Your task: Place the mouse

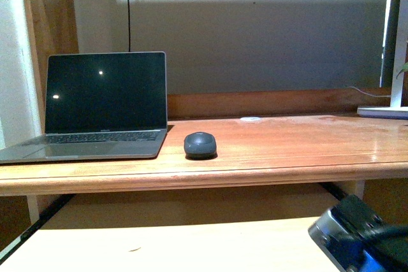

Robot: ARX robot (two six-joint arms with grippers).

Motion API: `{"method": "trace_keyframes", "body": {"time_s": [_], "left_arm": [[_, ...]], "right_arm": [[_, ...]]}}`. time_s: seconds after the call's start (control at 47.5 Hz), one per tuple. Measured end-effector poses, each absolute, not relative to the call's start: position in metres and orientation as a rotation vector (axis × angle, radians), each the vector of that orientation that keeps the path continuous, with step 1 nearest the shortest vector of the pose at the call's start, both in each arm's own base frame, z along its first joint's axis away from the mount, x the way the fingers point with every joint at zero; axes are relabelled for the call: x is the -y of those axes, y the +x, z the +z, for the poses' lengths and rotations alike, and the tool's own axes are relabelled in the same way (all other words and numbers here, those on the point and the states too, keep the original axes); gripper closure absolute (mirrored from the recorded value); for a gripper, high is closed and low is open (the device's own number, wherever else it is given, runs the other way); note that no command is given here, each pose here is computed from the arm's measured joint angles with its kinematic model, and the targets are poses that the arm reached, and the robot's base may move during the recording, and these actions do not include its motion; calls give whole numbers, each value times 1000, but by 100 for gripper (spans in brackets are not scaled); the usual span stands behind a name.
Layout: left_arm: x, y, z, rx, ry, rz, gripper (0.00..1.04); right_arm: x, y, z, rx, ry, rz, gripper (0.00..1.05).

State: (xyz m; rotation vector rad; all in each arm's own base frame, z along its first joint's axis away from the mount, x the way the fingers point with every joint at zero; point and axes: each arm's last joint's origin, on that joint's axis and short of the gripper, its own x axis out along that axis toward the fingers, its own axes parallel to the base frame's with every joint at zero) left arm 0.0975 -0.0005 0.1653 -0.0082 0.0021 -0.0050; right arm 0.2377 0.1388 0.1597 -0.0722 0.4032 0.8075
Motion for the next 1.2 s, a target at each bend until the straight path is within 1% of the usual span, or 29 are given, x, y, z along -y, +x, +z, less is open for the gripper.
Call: {"method": "trace_keyframes", "body": {"time_s": [0.484, 0.674, 1.032, 1.201], "left_arm": [[0, 98, 165, -2, -8, -5, 8], [0, 98, 165, -2, -8, -5, 8], [0, 98, 165, -2, -8, -5, 8], [0, 98, 165, -2, -8, -5, 8]], "right_arm": [[-201, 319, 157, -388, -13, 583, 7], [-214, 343, 158, -364, 15, 509, 7], [-211, 346, 158, -363, 60, 481, 7], [-179, 340, 171, -337, 107, 385, 7]]}}
